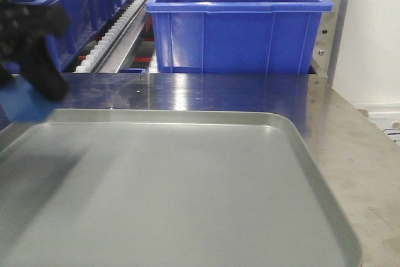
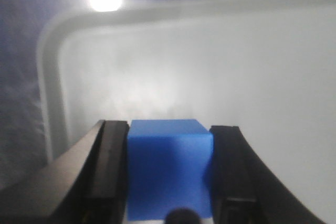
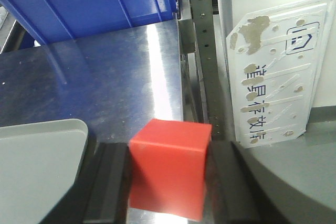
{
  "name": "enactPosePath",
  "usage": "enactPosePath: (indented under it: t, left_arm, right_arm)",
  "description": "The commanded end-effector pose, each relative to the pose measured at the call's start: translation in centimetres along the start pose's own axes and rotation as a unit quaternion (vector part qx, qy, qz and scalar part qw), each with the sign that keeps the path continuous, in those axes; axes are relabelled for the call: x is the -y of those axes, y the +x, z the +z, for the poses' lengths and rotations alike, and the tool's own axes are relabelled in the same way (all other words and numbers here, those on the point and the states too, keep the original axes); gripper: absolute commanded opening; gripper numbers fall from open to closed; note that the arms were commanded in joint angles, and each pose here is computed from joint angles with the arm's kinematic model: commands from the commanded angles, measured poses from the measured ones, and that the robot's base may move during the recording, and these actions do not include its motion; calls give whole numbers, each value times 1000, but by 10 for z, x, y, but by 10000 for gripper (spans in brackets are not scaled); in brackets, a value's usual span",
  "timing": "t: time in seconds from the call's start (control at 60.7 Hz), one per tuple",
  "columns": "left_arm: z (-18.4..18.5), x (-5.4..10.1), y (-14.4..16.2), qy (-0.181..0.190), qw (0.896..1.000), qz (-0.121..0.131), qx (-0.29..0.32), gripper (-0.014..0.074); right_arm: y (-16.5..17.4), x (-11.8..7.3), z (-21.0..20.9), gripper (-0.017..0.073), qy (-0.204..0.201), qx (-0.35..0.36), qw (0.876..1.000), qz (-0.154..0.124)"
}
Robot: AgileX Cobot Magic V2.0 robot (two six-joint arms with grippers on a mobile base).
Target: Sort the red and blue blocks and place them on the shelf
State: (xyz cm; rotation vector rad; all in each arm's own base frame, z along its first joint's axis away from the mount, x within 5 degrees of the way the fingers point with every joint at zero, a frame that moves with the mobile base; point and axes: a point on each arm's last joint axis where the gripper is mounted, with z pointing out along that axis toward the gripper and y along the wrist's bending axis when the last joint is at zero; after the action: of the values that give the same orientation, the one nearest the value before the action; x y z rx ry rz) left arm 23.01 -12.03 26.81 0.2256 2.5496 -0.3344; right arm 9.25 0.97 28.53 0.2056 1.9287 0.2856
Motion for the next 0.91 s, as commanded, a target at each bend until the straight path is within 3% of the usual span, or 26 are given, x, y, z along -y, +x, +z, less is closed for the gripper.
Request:
enactPosePath:
  t: [0.0, 0.264, 0.527, 0.741, 0.89]
  left_arm:
    - [-32, 0, -16, 13, 996, 2, 86, 124]
    - [-82, -28, -16, -12, 984, -34, 177, 124]
    - [-109, -58, 16, -64, 967, -61, 237, 124]
    - [-120, -70, 52, -83, 953, -80, 282, 124]
    - [-122, -71, 73, -89, 947, -76, 298, 124]
  right_arm:
    - [-16, -4, -4, 49, -10, 56, 998, -6]
    - [-16, -4, -4, 49, -10, 56, 998, -6]
    - [-16, -4, -4, 49, -10, 56, 998, -6]
    - [-16, -4, -4, 49, -10, 56, 998, -6]
    - [-16, -4, -4, 49, -10, 56, 998, -6]
